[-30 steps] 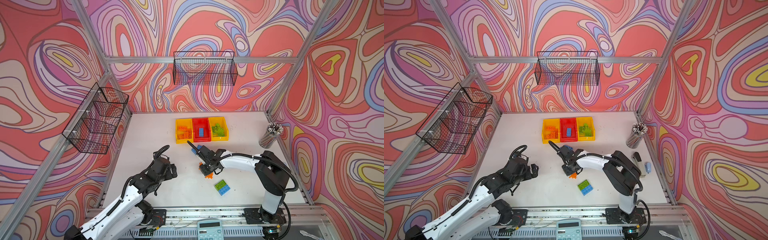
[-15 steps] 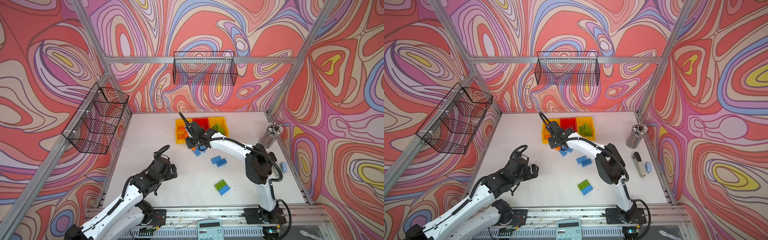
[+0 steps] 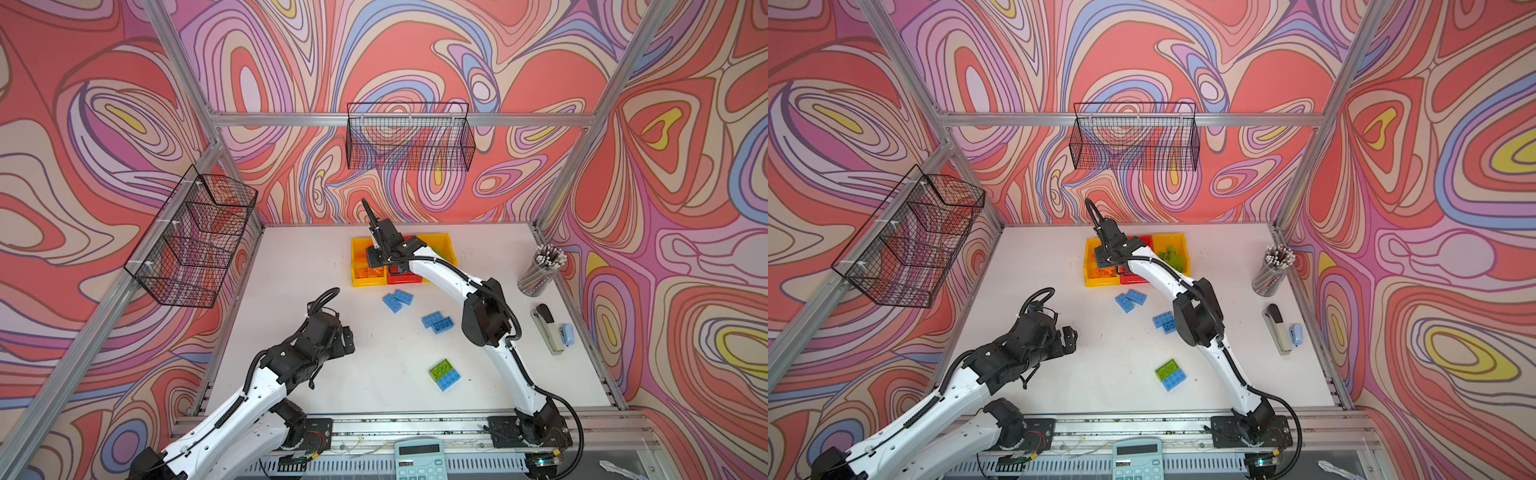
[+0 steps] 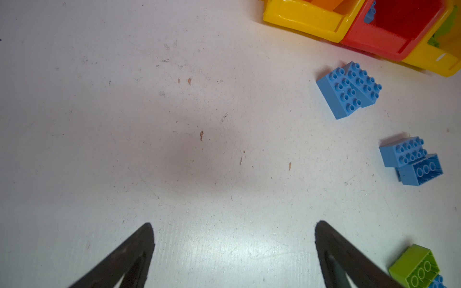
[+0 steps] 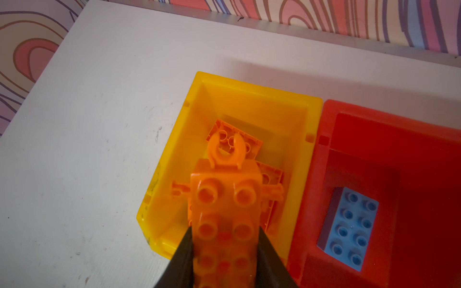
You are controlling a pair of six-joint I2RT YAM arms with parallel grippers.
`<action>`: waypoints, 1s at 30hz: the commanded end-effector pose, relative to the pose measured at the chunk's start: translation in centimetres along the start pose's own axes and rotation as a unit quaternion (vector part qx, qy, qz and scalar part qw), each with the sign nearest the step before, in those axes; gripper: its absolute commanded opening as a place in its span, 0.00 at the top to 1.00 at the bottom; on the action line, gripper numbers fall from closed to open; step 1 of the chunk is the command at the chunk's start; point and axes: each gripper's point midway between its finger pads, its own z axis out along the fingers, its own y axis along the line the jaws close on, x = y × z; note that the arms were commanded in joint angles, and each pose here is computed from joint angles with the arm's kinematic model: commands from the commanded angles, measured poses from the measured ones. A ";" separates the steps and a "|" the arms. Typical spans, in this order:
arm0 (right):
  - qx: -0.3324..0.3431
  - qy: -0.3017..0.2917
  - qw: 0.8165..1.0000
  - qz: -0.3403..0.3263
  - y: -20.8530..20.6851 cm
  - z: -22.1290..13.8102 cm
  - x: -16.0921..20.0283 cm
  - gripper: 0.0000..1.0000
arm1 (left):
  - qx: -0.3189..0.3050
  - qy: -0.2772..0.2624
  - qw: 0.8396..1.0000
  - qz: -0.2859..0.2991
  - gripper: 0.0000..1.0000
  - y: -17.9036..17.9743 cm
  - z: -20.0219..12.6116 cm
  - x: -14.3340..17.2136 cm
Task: Sort the legos into containers by color
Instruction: Place the lego in the container, then pick up the lego from the center of the table.
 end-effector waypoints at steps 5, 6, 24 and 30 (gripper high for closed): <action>-0.048 -0.022 0.999 -0.001 1.4 -0.3 -1.5 0.33 | -0.013 0.001 1.000 0.000 0.00 -0.3 -0.2 -1.0; -0.050 -0.029 0.998 -0.004 1.5 -0.7 -1.9 0.29 | -0.013 0.001 1.000 0.000 0.00 -0.4 -0.2 -1.1; -0.012 -0.047 0.999 -0.004 -1.9 -13.9 1.8 0.13 | 0.033 0.017 0.999 -0.001 0.00 -3.6 0.3 -2.1; 0.029 -0.026 0.999 0.014 -5.0 -18.0 8.1 0.12 | 0.068 0.034 0.997 -0.008 0.00 -5.9 1.2 -2.4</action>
